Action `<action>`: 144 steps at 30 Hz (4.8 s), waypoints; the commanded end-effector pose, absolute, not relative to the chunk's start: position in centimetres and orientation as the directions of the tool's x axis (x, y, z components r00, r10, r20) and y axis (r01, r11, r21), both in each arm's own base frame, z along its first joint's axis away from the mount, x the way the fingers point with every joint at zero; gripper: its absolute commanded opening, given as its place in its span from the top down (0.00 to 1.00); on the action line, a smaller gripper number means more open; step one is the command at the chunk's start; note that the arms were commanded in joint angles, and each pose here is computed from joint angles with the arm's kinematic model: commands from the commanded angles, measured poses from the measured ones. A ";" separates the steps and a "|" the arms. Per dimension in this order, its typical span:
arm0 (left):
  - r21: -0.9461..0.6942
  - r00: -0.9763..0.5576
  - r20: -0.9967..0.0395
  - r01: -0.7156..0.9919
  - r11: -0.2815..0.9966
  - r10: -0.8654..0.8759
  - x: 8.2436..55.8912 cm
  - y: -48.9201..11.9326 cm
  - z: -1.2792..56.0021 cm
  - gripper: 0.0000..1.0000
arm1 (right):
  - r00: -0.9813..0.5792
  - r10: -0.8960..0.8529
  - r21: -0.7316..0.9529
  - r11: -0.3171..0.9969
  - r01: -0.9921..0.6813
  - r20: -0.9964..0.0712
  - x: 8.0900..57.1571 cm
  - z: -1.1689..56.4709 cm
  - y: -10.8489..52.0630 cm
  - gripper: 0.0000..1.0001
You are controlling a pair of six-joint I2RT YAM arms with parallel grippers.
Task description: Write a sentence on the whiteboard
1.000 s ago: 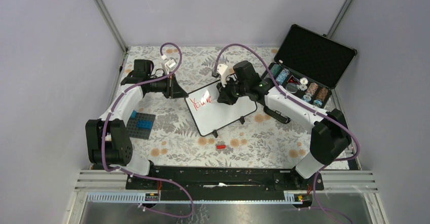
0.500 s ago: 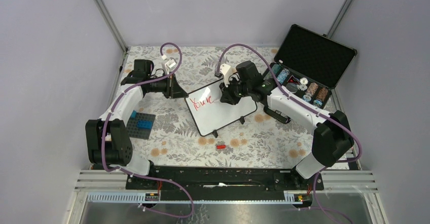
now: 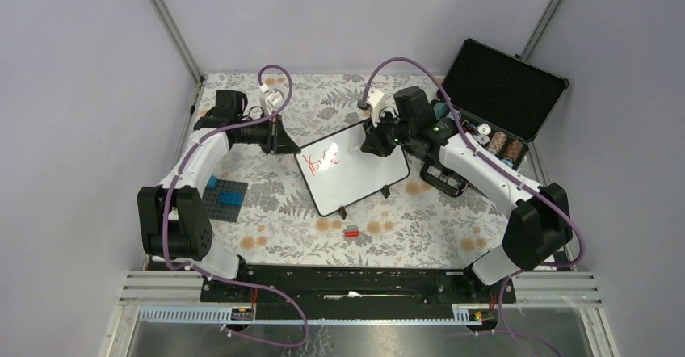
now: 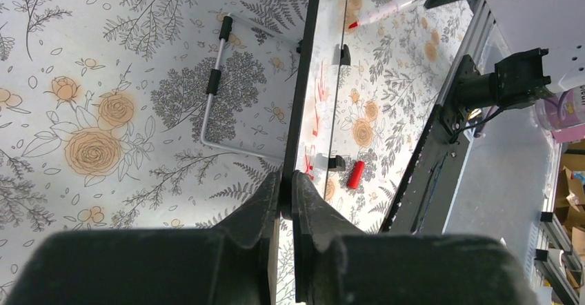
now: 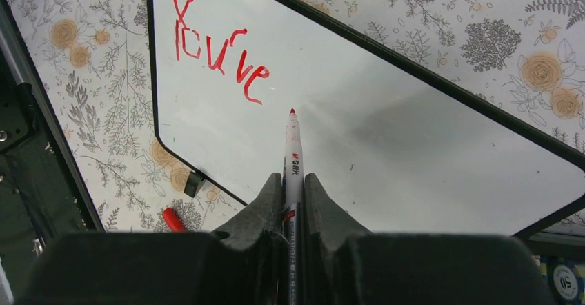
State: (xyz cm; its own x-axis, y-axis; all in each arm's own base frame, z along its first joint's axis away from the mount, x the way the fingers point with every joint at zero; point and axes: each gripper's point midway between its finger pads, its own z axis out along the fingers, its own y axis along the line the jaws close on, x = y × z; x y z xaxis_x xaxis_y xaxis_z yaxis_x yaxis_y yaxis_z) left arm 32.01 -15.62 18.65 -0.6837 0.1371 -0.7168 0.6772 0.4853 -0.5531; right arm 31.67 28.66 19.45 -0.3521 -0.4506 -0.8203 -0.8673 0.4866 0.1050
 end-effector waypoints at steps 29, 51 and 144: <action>-0.495 -0.646 -0.740 0.712 0.498 0.189 32.2 -15.7 19.2 0.87 | -0.276 -0.432 0.054 0.459 -0.887 -0.859 33.0 20.9 30.3 1.00; -0.490 -0.641 -0.742 0.717 0.496 0.195 32.0 -15.8 19.1 1.00 | -0.279 -0.459 0.048 0.453 -0.890 -0.844 32.7 19.6 31.3 1.00; -0.474 -0.630 -0.748 0.726 0.498 0.208 32.1 -16.0 18.8 1.00 | -0.260 -0.431 0.085 0.384 -0.919 -0.864 30.1 21.5 31.3 1.00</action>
